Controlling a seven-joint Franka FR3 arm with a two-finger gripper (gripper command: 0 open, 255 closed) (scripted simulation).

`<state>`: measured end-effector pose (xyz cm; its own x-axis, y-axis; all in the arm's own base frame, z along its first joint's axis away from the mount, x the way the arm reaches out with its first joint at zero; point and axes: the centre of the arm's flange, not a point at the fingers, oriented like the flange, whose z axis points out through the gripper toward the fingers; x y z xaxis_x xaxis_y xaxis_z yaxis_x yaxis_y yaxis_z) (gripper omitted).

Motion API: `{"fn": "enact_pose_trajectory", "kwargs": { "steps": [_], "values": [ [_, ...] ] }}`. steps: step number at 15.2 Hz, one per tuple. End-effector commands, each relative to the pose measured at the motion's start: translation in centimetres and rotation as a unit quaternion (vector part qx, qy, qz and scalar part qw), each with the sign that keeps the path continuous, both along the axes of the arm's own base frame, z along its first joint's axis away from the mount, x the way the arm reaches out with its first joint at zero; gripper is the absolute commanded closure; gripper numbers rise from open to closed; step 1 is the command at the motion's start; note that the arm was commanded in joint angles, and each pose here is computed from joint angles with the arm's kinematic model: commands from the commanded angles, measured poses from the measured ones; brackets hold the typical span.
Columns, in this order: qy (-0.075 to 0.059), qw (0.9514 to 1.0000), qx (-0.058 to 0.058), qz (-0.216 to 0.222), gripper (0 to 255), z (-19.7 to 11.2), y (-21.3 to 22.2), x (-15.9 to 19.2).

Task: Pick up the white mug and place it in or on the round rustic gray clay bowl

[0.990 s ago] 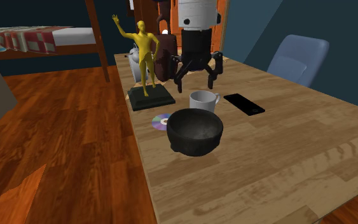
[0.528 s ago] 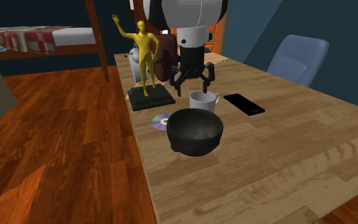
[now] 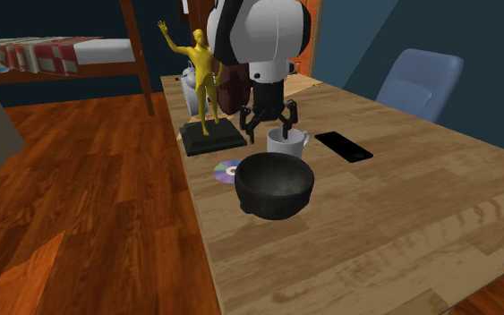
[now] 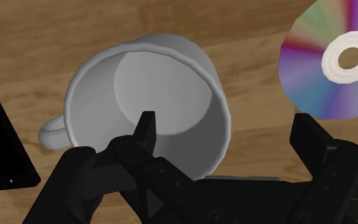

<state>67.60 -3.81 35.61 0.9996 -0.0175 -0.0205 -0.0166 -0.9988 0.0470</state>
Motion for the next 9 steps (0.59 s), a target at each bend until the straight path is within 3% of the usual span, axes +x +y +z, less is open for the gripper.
{"fn": "enact_pose_trajectory", "kwargs": {
  "steps": [1,9],
  "values": [
    [0.000,1.0000,0.000,0.000,0,-1.18,-0.02,-0.08],
    [0.000,1.0000,0.000,0.000,0,-2.01,-0.06,-0.10]
  ]
}}
